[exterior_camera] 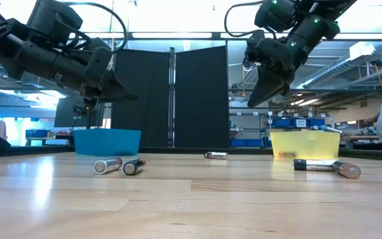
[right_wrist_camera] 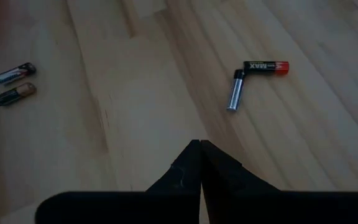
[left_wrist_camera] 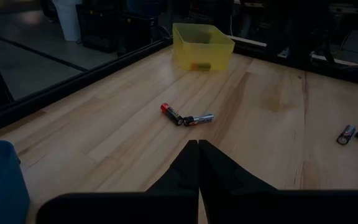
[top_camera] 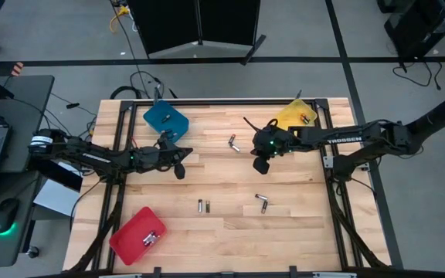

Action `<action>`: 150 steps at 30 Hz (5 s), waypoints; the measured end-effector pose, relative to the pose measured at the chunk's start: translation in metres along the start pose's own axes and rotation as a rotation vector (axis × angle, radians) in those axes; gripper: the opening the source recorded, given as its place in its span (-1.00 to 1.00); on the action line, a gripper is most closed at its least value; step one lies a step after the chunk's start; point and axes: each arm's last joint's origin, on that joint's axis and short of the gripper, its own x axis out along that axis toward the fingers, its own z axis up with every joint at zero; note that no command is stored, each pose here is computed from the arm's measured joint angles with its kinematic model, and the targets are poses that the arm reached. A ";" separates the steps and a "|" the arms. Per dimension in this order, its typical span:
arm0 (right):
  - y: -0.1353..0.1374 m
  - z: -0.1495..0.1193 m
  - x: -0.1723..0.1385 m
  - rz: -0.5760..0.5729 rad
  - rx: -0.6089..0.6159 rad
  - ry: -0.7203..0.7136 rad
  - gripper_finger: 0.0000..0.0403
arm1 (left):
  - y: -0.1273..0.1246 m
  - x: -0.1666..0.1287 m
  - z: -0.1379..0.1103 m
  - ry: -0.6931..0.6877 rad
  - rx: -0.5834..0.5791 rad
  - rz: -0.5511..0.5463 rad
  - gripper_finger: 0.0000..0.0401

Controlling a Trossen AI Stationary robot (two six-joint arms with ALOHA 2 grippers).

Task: Sort batteries
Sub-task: Put the bottom right black silver battery into the red bin

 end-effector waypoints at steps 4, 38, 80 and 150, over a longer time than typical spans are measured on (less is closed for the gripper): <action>0.000 0.001 0.000 0.002 0.007 -0.008 -0.86 | 0.000 0.000 0.000 0.000 0.001 0.000 -0.96; 0.082 -0.043 -0.014 0.097 0.216 0.117 -0.72 | 0.000 0.000 0.000 -0.003 0.028 -0.001 -0.96; 0.098 -0.090 0.050 0.006 -0.103 0.409 -0.72 | 0.000 0.000 0.000 0.001 0.020 0.001 -0.96; 0.051 0.007 0.049 0.252 -0.282 -0.847 -0.72 | -0.045 0.078 0.067 -0.246 0.120 -0.558 -0.40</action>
